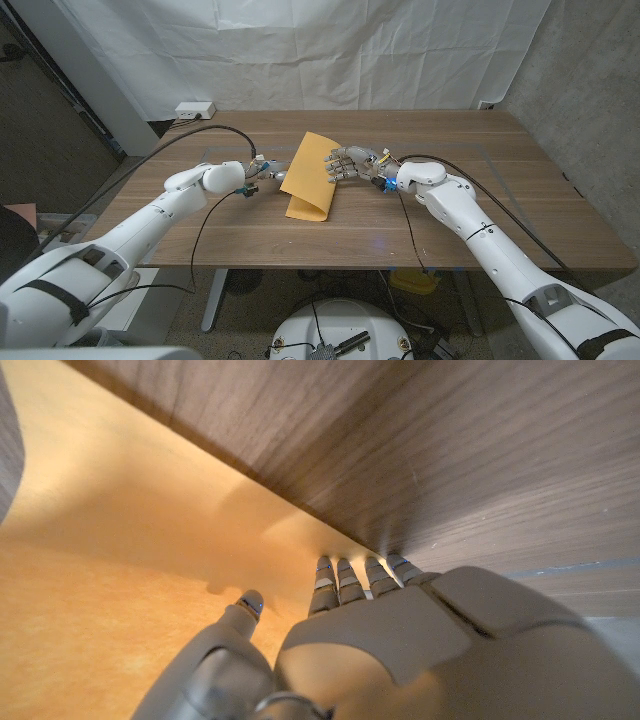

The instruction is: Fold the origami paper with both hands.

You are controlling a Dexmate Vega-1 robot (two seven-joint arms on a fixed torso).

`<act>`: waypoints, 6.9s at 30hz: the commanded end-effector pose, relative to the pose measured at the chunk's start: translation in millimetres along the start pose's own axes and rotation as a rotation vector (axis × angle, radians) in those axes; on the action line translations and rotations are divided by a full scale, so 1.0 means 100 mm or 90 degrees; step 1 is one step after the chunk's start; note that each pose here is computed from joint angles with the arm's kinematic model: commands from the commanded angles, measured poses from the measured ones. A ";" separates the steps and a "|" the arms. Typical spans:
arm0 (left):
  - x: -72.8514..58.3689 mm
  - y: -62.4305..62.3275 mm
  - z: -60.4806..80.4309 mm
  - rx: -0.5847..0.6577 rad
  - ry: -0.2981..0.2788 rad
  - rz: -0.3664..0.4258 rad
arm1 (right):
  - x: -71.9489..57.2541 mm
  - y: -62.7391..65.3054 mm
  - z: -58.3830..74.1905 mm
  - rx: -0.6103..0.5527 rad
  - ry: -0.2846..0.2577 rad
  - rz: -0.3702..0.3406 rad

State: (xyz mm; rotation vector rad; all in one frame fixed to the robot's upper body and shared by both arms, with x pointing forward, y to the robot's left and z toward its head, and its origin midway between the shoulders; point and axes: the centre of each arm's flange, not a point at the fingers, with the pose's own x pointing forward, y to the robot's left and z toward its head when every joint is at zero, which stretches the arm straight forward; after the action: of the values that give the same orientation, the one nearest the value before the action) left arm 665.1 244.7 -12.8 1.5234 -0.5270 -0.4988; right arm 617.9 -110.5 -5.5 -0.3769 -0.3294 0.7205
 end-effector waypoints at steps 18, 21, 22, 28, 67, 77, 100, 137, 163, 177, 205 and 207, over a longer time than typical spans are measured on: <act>-0.01 0.02 0.02 0.004 0.002 0.003 | 0.10 0.08 0.09 -0.290 0.022 0.088; -0.01 0.03 0.03 0.005 0.002 0.002 | 0.10 0.09 0.08 -0.302 0.028 0.097; -0.02 0.03 0.03 0.006 0.002 0.002 | 0.11 0.09 0.08 -0.308 0.035 0.097; -0.06 0.07 0.04 0.006 0.000 0.012 | 0.13 0.13 0.09 -0.355 0.046 0.105; -0.64 0.52 0.07 0.099 -0.092 0.363 | 0.25 0.14 0.15 -0.434 0.075 0.131; -0.52 0.57 -0.02 0.073 -0.057 0.293 | 0.20 0.13 0.16 -0.437 0.072 0.121; -0.09 0.32 -0.24 0.069 0.023 0.053 | 0.17 0.13 0.17 -0.428 0.056 0.110; 0.44 0.37 -0.28 0.137 0.036 -0.071 | 0.20 0.03 0.15 -0.413 0.059 0.090; 0.41 0.34 -0.24 0.135 0.025 -0.079 | 0.25 -0.15 0.59 -0.529 0.006 0.016; 0.35 0.35 -0.21 0.133 0.028 -0.072 | 0.60 -0.29 0.50 -0.673 0.040 0.016; 0.31 0.37 -0.19 0.134 0.031 -0.066 | 0.85 -0.53 0.29 -0.719 0.129 0.029; 0.31 0.37 -0.19 0.134 0.031 -0.066 | 0.85 -0.53 0.26 -0.717 0.134 0.032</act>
State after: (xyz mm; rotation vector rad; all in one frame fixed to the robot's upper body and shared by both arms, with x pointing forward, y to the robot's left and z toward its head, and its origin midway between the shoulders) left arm 701.4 239.7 23.7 1.7663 -0.4740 -0.5015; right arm 687.7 -76.7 58.6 -1.4895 -0.5564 0.4936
